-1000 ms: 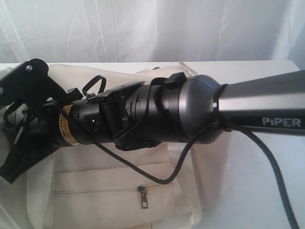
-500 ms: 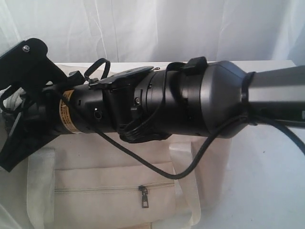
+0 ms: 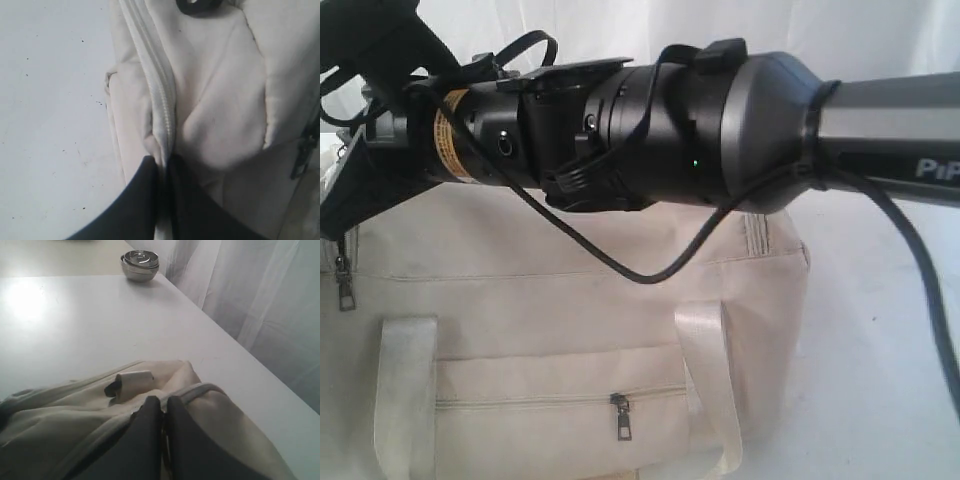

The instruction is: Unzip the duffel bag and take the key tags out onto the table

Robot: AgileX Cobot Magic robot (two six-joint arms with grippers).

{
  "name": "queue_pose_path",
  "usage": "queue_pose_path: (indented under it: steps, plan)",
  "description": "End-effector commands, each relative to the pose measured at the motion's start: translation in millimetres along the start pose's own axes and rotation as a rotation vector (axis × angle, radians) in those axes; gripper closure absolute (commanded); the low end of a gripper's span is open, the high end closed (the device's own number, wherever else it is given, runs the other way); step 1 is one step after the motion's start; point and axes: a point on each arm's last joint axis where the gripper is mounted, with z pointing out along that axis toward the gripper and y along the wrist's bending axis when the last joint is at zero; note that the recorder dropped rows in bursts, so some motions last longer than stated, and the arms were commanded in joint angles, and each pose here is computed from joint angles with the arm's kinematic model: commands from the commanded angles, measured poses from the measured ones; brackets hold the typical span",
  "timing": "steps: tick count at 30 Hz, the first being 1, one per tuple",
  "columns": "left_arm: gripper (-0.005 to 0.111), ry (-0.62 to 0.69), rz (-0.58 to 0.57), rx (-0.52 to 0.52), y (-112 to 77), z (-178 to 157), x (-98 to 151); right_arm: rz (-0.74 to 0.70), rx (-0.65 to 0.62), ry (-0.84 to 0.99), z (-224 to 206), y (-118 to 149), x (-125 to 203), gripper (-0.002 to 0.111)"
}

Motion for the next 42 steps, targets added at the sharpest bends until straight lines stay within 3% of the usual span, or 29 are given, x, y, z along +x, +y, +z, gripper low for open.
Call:
queue_pose_path:
  steps: [1,17,31,34,42]
  plan:
    - [0.107,0.081,0.008,-0.002,0.9,2.1,11.1,0.007,0.072,-0.017,17.3,-28.3,-1.9,0.108]
    - [0.107,0.109,0.009,-0.001,0.8,1.8,13.6,0.027,0.162,-0.035,87.0,-78.9,29.6,0.108]
    - [0.107,0.035,0.008,-0.010,1.7,2.3,6.9,0.107,0.324,0.030,88.0,-134.9,61.7,0.108]
    - [0.107,0.012,0.030,-0.026,3.0,2.0,4.4,0.195,0.305,0.001,87.3,-137.4,61.4,0.108]
    - [0.107,-0.067,0.060,-0.045,4.6,1.7,-2.8,0.184,0.230,-0.042,89.3,-130.3,56.6,0.108]
